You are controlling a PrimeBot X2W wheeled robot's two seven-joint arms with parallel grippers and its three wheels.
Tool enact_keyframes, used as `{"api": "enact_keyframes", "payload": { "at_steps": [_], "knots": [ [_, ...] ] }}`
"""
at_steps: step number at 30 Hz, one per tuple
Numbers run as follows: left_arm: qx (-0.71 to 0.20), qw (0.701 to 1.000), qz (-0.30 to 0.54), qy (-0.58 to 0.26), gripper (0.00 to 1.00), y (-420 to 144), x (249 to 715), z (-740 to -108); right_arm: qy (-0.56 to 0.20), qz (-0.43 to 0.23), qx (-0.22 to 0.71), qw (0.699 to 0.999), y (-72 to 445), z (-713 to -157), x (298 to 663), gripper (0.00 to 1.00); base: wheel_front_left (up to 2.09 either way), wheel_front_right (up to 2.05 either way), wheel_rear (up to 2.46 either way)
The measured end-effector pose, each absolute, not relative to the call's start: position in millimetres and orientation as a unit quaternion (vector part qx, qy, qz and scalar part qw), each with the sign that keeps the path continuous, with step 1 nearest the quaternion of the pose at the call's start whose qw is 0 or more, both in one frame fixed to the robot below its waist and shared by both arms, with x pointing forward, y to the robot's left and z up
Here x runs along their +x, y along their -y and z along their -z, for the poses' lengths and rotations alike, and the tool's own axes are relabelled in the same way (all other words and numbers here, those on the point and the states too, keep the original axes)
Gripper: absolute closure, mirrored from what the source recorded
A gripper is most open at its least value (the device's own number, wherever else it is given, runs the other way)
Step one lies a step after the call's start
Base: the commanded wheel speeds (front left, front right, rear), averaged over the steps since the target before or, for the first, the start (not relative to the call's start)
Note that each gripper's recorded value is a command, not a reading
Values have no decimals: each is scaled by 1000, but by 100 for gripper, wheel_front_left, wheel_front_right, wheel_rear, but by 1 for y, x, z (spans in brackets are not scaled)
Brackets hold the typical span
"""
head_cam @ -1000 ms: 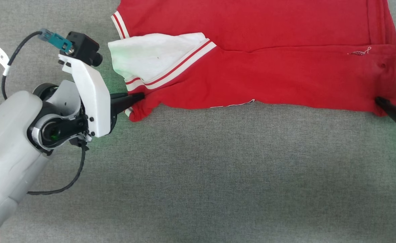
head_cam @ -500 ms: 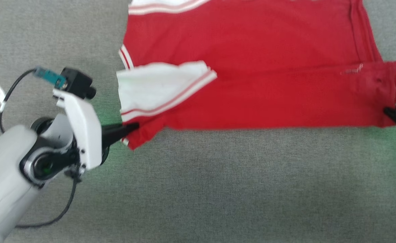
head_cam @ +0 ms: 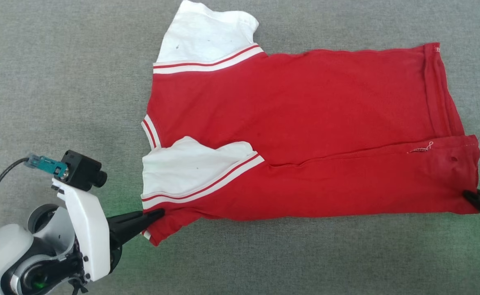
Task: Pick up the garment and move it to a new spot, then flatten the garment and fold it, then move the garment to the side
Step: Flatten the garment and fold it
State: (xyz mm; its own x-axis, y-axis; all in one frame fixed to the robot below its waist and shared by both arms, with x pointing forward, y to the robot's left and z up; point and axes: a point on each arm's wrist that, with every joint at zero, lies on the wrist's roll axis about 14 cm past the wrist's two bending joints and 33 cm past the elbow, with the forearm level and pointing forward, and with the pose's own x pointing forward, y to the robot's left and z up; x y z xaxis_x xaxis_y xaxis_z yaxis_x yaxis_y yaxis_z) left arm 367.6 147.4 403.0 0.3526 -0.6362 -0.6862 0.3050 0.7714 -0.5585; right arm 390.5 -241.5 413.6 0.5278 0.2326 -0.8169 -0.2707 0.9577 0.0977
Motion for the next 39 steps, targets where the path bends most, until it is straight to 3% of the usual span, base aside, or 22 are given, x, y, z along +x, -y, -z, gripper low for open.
{"api": "enact_keyframes", "payload": {
  "at_steps": [3, 4, 5, 6, 7, 15, 21, 28, 34, 39],
  "knots": [
    [-171, 806, 292, -486, 100, -146, 368, -403, -460, -142, -18, 877, 241, -414, 390, 100, 0, 0, 0],
    [-172, 808, 290, -483, 82, -145, 369, -404, -457, -140, -17, 878, 241, -415, 391, 84, 0, 0, 0],
    [-174, 809, 289, -482, 56, -145, 369, -404, -453, -137, -15, 881, 242, -416, 392, 58, 0, 0, 0],
    [-174, 809, 289, -481, 28, -145, 369, -404, -450, -134, -13, 883, 242, -416, 392, 20, 0, 0, 0],
    [-176, 813, 288, -474, 0, -145, 372, -406, -444, -130, -10, 887, 243, -417, 393, 0, 0, 0, 0],
    [-179, 860, 265, -398, 0, -157, 414, -428, -344, -111, 0, 932, 240, -447, 421, 0, 0, 0, 0],
    [-173, 920, 201, -287, 0, -185, 483, -451, -187, -108, 9, 976, 222, -486, 454, 0, 0, 0, 0],
    [-144, 959, 157, -188, 0, -195, 563, -470, -63, -105, 22, 992, 208, -509, 464, 0, 0, 0, 0],
    [-123, 962, 158, -187, 0, -176, 623, -470, -40, -71, 28, 996, 225, -505, 459, 0, 0, 0, 0],
    [-84, 940, 177, -281, 0, -153, 650, -438, -58, -53, 28, 997, 235, -492, 455, 0, 0, 0, 0]
  ]
}}
